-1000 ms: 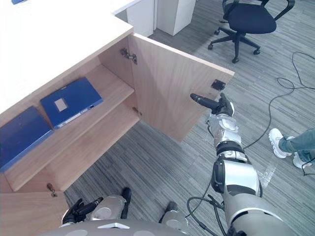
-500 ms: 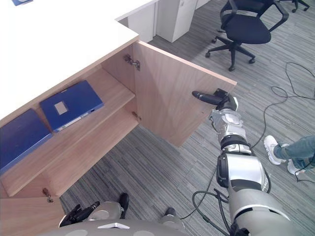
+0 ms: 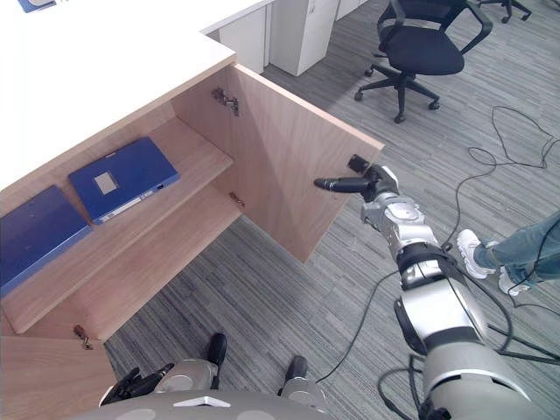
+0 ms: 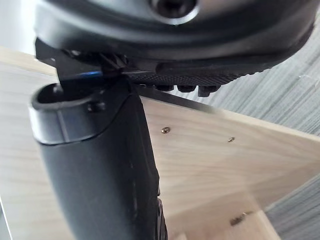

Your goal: Walk over to the cabinet, pick up the folder, carry it to the office cabinet, place the folder inside the office cabinet, then close the office cabinet door

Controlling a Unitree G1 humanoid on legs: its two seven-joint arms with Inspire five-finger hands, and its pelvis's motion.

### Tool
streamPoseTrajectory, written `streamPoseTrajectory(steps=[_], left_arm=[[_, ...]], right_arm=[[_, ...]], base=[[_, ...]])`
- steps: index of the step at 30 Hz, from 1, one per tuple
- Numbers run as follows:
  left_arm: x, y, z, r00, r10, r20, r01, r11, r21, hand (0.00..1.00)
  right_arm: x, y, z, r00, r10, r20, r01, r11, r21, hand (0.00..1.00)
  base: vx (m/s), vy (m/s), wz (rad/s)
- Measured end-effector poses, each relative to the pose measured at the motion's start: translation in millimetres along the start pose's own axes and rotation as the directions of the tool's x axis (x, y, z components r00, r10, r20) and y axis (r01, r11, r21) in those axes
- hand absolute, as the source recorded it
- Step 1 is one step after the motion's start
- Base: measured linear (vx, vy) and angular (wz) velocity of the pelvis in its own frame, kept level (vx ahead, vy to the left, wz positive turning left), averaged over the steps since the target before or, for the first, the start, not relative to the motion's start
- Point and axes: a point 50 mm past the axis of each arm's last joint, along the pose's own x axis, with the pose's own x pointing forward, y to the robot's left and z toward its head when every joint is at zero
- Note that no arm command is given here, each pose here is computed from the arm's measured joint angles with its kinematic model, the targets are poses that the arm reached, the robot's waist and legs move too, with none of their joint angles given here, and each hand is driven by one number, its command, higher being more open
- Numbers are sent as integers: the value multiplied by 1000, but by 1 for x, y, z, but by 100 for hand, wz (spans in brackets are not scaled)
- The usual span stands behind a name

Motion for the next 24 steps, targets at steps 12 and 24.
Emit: streamPoseTrajectory(steps=[12,24], left_arm=[[1,13,7,999,31,23,-33,997,68,100],[1,28,11,994,105,34,-106,994,26,100]], right_arm=[[-61,148,20,518,836,-181,-782,377,-497,100],[-94,186,20,290,915,-280,-771,51,-634,100]], base=[[60,-116,5],[0,-6,8]])
